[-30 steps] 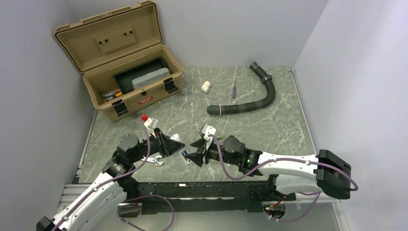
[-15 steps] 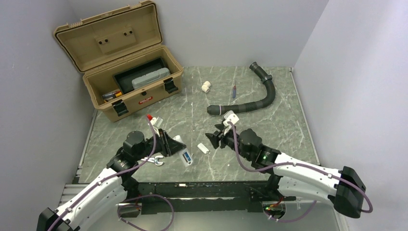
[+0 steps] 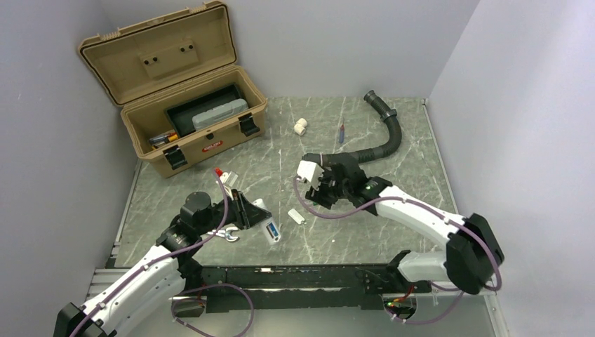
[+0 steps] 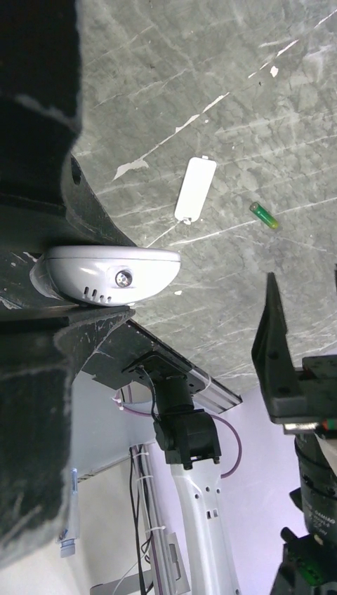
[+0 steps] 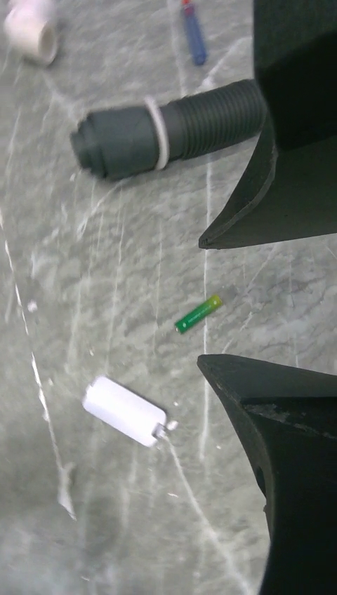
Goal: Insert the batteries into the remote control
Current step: Pick up the battery from the center of the board.
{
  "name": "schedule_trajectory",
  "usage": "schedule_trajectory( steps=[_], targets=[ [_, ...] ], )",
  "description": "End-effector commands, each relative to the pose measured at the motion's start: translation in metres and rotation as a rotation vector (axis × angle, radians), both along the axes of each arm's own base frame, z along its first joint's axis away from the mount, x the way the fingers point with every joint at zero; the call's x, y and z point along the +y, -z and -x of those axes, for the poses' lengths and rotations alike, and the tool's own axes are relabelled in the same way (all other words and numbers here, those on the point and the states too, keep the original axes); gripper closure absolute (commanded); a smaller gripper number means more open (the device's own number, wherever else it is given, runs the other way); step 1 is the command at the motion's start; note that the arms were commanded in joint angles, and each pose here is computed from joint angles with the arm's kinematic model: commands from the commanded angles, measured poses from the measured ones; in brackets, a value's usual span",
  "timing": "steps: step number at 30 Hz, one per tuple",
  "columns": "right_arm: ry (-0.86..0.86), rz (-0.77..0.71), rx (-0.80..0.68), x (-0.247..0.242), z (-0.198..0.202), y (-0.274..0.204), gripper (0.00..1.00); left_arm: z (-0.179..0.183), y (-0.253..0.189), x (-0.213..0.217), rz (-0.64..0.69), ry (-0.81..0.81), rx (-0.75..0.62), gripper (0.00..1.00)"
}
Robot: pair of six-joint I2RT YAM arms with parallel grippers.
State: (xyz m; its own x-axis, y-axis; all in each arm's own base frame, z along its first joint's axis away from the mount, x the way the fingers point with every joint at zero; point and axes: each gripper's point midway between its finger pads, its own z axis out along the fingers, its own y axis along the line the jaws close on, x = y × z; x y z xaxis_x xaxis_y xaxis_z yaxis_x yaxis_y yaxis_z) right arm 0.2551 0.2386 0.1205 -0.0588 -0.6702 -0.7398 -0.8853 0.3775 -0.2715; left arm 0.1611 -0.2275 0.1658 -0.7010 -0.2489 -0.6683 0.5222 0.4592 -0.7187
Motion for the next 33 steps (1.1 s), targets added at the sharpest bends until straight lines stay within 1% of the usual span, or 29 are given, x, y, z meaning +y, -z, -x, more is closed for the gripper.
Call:
schedule_trajectory(
  steps=[1,4,8,10,13,17,25,33],
  targets=[
    [-0.393,0.119,0.069,0.009,0.032,0.018,0.41,-0.003,-0.014,-0.002,0.033,0.004,-0.052,1.00],
    [-0.472,0.120,0.102,0.009,0.035,0.026,0.41,-0.004,-0.016,-0.001,0.025,0.004,-0.064,1.00],
    [-0.495,0.149,0.130,0.007,0.025,0.040,0.42,-0.004,-0.018,0.000,0.024,0.000,-0.072,1.00],
    [-0.508,0.140,0.144,0.008,0.021,0.045,0.43,-0.003,-0.018,0.000,0.027,0.001,-0.072,1.00],
    [-0.508,0.146,0.125,0.010,0.011,0.051,0.44,-0.003,-0.017,0.002,0.025,-0.002,-0.072,1.00],
    [-0.507,0.159,0.099,0.011,-0.002,0.060,0.47,-0.002,-0.016,0.003,0.022,-0.002,-0.072,1.00],
    [-0.514,0.189,0.137,0.010,-0.014,0.080,0.51,-0.004,-0.015,0.004,0.023,-0.006,-0.067,1.00],
    [-0.508,0.189,0.136,0.010,-0.025,0.085,0.54,-0.005,-0.014,0.006,0.017,-0.008,-0.066,1.00]
  ],
)
